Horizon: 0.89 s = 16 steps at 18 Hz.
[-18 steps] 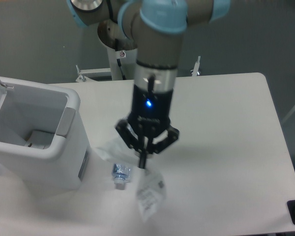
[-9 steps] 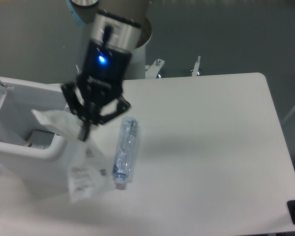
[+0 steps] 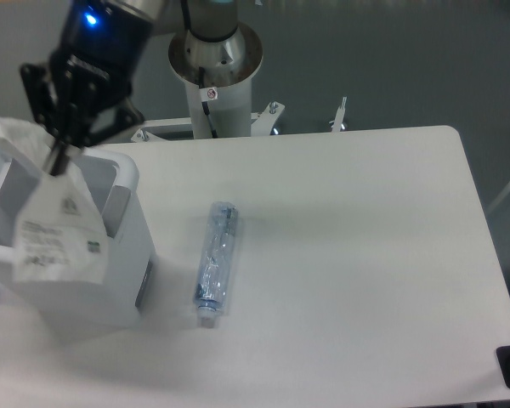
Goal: Place the trash in the trash can
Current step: 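Lift the packet and carry it over the white trash bin, then lower the packet into the bin and open the gripper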
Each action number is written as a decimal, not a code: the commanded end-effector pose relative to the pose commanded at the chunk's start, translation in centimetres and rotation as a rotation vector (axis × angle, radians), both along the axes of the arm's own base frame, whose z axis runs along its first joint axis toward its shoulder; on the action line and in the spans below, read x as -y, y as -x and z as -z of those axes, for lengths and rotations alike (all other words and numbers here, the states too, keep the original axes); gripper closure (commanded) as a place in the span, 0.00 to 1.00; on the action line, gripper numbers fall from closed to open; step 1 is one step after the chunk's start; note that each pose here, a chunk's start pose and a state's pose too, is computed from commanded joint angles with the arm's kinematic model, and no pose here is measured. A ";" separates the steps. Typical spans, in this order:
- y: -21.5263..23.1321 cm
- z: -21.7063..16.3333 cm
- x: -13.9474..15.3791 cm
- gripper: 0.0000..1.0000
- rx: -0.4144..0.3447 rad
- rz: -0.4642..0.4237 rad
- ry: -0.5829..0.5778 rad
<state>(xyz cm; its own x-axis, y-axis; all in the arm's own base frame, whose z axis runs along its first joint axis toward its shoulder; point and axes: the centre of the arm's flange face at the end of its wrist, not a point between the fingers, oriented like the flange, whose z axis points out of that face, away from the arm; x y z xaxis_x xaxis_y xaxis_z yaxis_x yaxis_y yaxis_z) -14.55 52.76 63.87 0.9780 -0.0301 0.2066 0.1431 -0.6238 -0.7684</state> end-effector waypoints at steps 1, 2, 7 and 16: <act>-0.3 0.0 0.4 1.00 0.004 -0.003 0.001; -0.7 0.0 0.8 1.00 0.008 -0.003 0.001; -2.4 2.3 2.0 1.00 0.029 0.010 0.036; -1.6 4.4 0.7 0.00 0.031 0.017 0.067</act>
